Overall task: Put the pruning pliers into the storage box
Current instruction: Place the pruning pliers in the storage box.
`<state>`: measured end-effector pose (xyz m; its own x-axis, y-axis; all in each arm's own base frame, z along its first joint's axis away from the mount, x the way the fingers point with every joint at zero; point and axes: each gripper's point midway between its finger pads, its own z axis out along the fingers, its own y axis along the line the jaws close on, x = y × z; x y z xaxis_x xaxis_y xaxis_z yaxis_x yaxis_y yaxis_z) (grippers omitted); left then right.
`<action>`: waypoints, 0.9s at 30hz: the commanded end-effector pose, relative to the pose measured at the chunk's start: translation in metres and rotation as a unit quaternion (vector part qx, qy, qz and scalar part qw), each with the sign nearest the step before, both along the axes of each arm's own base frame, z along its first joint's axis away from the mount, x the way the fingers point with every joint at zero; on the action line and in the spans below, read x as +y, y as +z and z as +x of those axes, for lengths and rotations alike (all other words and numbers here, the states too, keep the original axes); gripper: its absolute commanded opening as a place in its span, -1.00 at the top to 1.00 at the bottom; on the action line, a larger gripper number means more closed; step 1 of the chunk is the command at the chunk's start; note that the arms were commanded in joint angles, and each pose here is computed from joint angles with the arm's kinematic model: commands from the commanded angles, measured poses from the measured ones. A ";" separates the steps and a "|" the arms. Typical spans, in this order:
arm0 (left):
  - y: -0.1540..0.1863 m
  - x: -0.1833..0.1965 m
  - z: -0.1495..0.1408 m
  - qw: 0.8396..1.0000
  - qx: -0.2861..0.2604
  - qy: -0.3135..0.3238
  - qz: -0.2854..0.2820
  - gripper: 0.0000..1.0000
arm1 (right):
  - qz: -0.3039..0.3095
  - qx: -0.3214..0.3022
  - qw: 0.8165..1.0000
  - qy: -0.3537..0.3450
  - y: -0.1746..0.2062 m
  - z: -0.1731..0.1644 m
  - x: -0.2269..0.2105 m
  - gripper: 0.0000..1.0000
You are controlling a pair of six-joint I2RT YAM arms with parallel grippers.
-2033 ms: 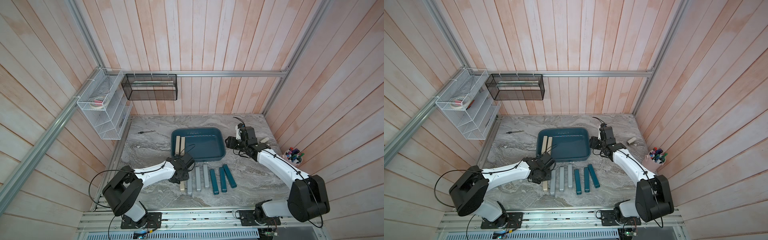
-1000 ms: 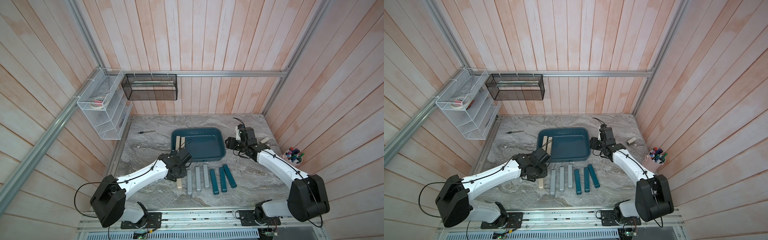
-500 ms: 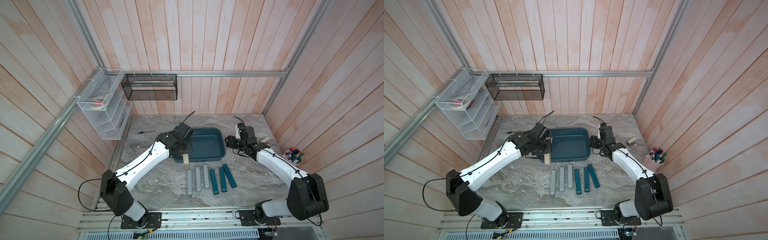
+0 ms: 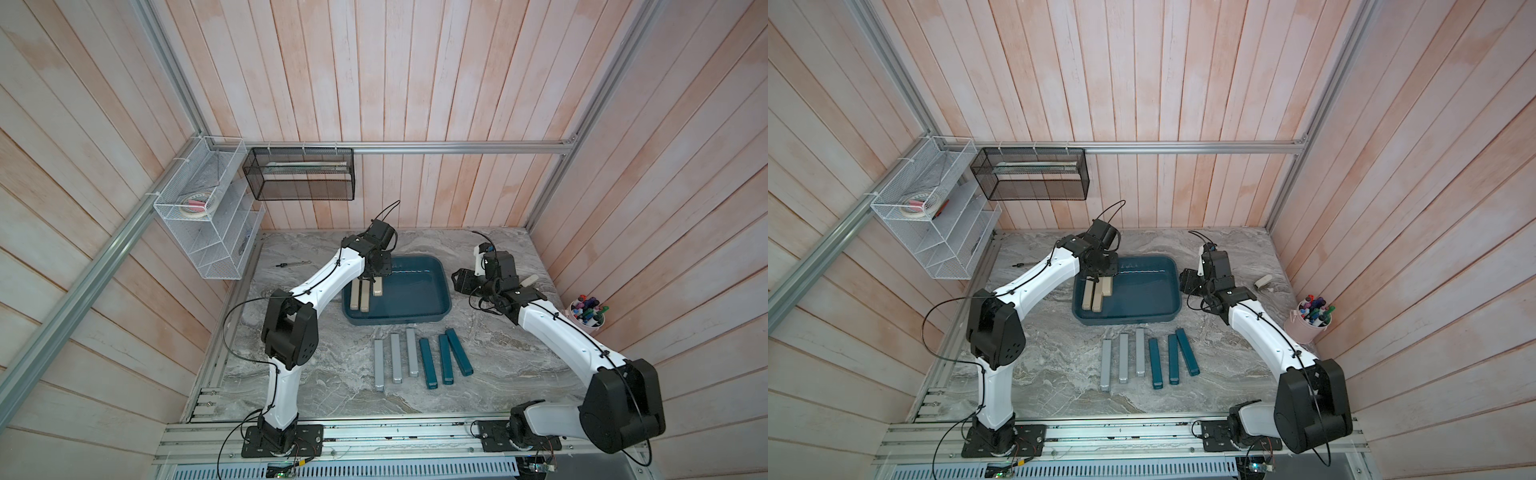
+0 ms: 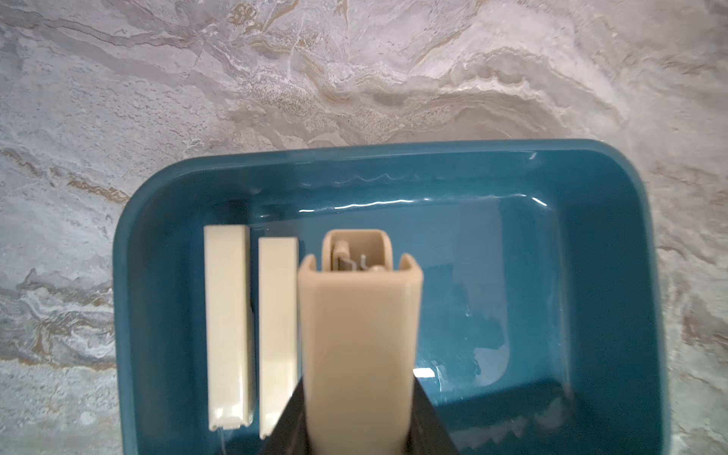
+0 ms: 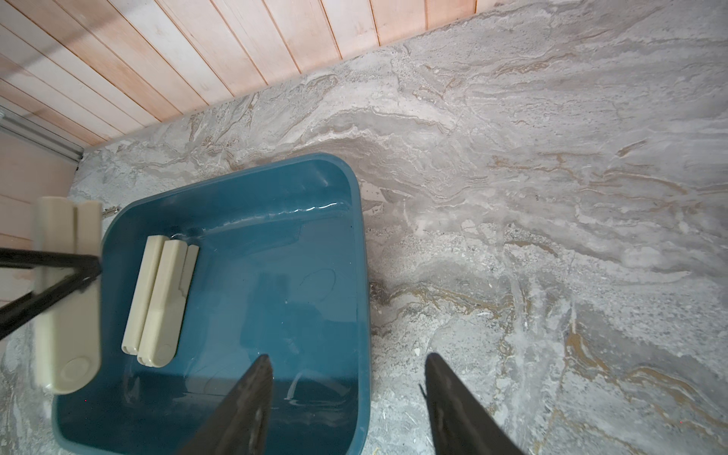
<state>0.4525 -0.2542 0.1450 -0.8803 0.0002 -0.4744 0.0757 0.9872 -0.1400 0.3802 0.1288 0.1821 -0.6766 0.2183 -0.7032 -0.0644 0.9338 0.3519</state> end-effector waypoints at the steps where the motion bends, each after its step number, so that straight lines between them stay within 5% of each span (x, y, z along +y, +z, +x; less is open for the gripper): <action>1: -0.006 -0.006 0.014 1.000 -0.008 -0.017 0.002 0.55 | -0.007 0.007 1.000 -0.003 -0.005 -0.007 -0.004 -0.25; 12: -0.064 -0.007 0.024 1.000 0.026 -0.004 0.017 0.55 | -0.007 0.020 1.000 0.002 -0.019 -0.006 -0.004 -0.25; 27: -0.101 0.021 0.026 0.997 0.043 0.028 0.051 0.55 | -0.001 0.035 0.999 0.005 -0.033 -0.005 0.000 -0.25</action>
<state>0.4754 -0.2431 0.0583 -0.9169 0.0042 -0.3991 0.0379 0.9963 -0.0765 0.3762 0.1299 0.1596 -0.7132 0.2074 -0.6695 -0.0568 0.9349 0.3502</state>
